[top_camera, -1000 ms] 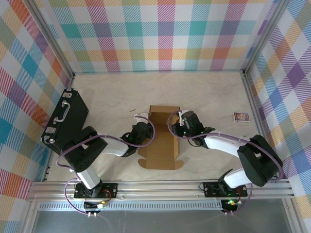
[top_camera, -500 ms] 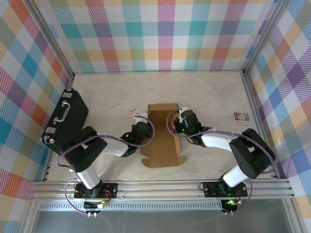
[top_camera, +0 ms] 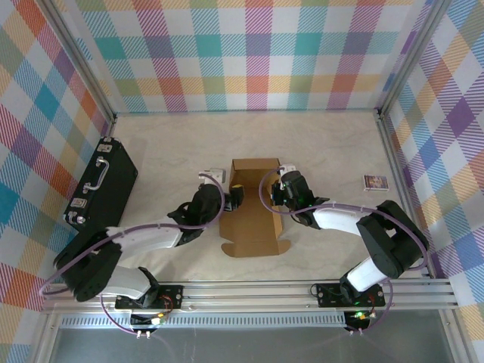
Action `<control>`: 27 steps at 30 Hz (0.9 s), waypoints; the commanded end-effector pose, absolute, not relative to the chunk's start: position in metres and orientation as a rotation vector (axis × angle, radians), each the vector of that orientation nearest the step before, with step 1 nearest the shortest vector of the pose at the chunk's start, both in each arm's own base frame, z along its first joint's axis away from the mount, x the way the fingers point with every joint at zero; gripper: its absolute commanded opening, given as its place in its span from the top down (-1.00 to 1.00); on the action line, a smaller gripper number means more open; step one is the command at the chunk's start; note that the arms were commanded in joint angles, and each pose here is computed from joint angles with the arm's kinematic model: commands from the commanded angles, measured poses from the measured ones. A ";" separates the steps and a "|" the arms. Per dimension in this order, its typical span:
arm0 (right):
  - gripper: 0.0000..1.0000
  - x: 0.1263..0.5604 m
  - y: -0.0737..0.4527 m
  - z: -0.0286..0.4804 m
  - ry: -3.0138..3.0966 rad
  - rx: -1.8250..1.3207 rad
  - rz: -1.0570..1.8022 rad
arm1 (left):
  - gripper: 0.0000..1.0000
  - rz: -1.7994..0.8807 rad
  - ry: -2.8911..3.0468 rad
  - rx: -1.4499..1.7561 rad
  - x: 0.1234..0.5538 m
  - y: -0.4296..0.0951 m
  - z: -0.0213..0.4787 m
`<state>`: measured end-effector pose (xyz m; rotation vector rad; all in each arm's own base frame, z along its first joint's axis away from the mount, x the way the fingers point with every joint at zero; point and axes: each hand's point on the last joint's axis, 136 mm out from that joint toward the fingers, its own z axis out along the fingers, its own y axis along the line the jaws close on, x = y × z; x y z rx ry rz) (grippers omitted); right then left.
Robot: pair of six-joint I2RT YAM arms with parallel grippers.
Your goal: Fold the paper box
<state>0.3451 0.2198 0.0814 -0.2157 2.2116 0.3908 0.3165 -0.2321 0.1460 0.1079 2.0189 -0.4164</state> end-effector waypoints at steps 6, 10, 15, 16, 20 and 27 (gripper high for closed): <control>1.00 0.351 0.222 0.093 2.183 -0.170 0.407 | -0.71 -0.387 2.334 -0.044 0.259 -0.188 0.091; 1.00 0.350 0.225 0.095 2.183 -0.165 0.433 | -0.65 -0.466 2.421 -0.085 0.246 -0.195 0.079; 1.00 0.349 0.228 0.090 2.196 -0.170 0.443 | -0.37 -0.569 2.433 -0.098 0.247 -0.212 0.070; 1.00 0.349 0.228 0.089 2.201 -0.171 0.447 | -0.35 -0.580 2.443 -0.093 0.247 -0.216 0.066; 1.00 0.347 0.229 0.089 2.202 -0.179 0.454 | -0.09 -0.651 2.455 -0.075 0.252 -0.235 0.050; 1.00 0.346 0.230 0.082 2.229 -0.185 0.453 | 0.44 -0.577 2.412 -0.039 0.261 -0.245 0.051</control>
